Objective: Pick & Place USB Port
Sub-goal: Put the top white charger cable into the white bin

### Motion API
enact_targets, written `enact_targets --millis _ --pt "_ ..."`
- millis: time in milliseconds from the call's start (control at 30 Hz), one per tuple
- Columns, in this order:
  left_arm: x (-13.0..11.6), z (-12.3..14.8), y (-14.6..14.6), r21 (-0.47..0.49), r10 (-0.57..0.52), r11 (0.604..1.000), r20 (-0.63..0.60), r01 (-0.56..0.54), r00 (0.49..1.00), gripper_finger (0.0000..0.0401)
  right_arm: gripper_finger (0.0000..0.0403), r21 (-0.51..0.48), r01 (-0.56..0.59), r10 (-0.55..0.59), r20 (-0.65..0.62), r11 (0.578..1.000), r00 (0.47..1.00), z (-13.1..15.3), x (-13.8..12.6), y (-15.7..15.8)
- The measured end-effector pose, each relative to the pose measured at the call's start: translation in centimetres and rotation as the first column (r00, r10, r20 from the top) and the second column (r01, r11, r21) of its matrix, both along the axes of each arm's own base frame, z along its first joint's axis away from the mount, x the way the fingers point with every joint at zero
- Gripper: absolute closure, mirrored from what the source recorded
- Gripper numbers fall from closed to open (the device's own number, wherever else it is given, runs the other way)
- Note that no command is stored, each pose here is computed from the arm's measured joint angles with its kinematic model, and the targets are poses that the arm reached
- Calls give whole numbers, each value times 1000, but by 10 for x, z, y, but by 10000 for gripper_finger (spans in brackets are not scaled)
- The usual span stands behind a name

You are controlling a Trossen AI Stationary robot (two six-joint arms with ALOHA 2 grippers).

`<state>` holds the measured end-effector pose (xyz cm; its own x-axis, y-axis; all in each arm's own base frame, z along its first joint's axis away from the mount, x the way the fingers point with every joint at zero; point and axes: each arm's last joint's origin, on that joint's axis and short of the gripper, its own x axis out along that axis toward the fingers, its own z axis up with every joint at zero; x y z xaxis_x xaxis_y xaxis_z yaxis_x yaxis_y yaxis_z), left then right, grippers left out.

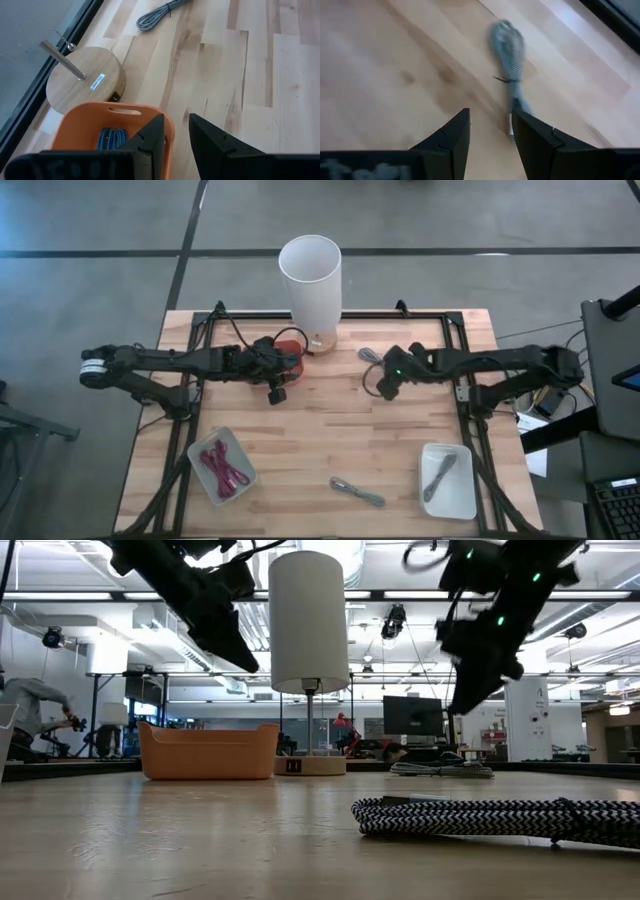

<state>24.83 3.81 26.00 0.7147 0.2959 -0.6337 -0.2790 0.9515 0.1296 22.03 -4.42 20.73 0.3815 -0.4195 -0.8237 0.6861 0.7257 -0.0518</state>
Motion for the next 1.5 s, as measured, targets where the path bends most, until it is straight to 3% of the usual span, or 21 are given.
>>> enact_targets --millis 433,700,967,1200,1500 --pt "0 0 0 0 0 1000 0 0 1000 305 260 78 132 -105 -283 988 954 -66 18 -36" --pt "0 0 0 0 0 1000 -1 0 1000 305 296 103 152 -112 -322 983 940 -79 26 -44" --pt "0 0 0 0 -1 1000 -1 1 1000 305 384 136 96 -58 -258 986 964 -64 24 -43" --pt "0 0 0 0 -1 1000 -1 1 1000 305 384 235 14 7 -89 972 996 -31 20 -27" --pt "0 0 0 0 0 1000 -1 0 1000 305 384 361 -64 14 139 930 990 28 -13 37"
